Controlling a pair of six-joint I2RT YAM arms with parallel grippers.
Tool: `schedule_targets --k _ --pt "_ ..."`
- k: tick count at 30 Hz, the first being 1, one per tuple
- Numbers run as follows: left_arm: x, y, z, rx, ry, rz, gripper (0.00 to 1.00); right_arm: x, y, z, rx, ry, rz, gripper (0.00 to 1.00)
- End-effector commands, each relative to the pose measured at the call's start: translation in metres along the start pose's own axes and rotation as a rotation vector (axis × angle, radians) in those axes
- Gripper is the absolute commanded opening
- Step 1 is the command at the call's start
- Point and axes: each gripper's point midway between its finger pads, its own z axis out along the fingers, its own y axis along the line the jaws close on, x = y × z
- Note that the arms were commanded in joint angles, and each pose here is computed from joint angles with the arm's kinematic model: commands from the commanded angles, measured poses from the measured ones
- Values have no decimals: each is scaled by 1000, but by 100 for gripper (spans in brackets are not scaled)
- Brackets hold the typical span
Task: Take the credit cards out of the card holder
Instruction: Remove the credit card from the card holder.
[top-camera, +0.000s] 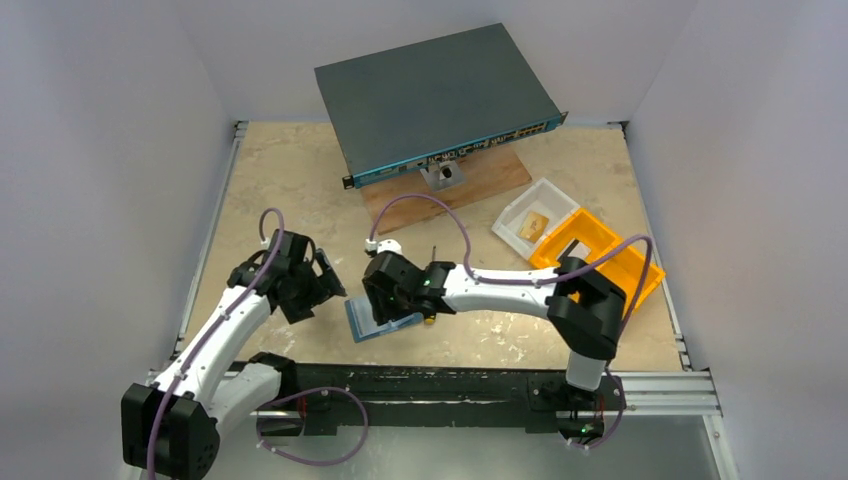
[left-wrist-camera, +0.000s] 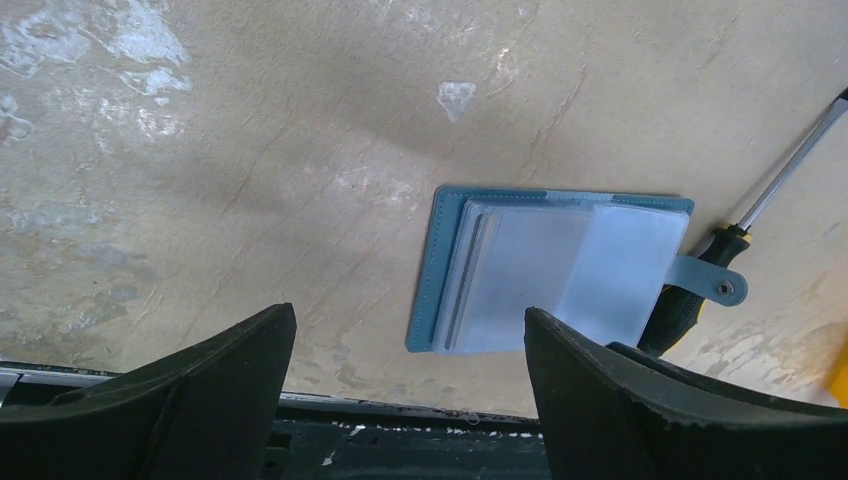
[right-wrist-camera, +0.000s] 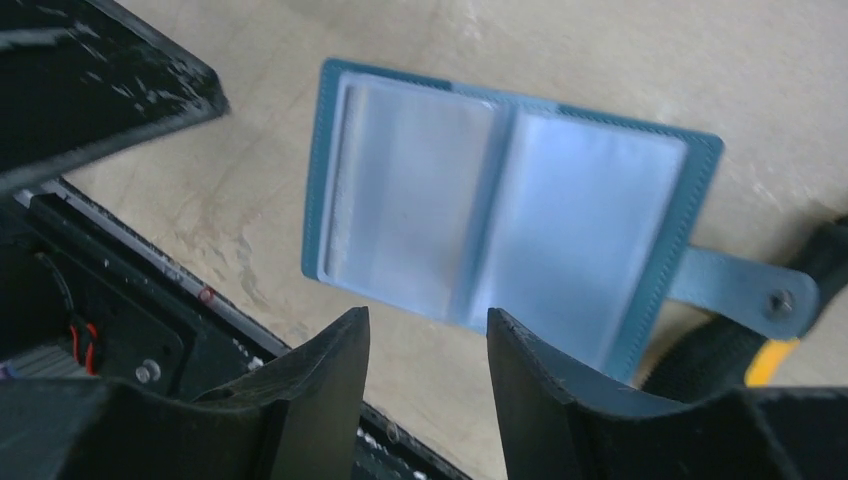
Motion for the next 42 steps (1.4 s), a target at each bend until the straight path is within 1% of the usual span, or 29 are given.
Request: schedule_targets --k 1,8,16,20,24,28,30,33,34,39,42 --pt "-5 -7 -4 30 7 -41 84 -23 13 13 70 -91 -62 48" --pt "-2 -11 3 57 46 -82 84 -22 12 34 134 -82 -80 54" --pt "-1 -13 9 64 68 -97 84 -16 16 48 125 -57 -78 54" --pt "0 -12 10 65 73 -97 84 -4 21 56 85 -11 -60 53" --pt "1 -12 10 69 80 -95 84 6 22 61 45 23 -31 45" --pt "3 -13 11 81 90 -86 84 14 30 65 -50 67 46 29" --pt "5 -14 12 88 99 -81 83 16 31 67 -74 83 68 23" --pt "9 -16 14 112 116 -71 77 19 25 69 -94 98 99 11" --pt "10 -16 14 116 120 -69 74 19 24 69 -107 104 112 9" --pt "15 -14 17 130 126 -51 46 16 11 69 -181 108 177 7" --pt "16 -13 19 133 126 -43 31 15 7 68 -219 109 199 6"
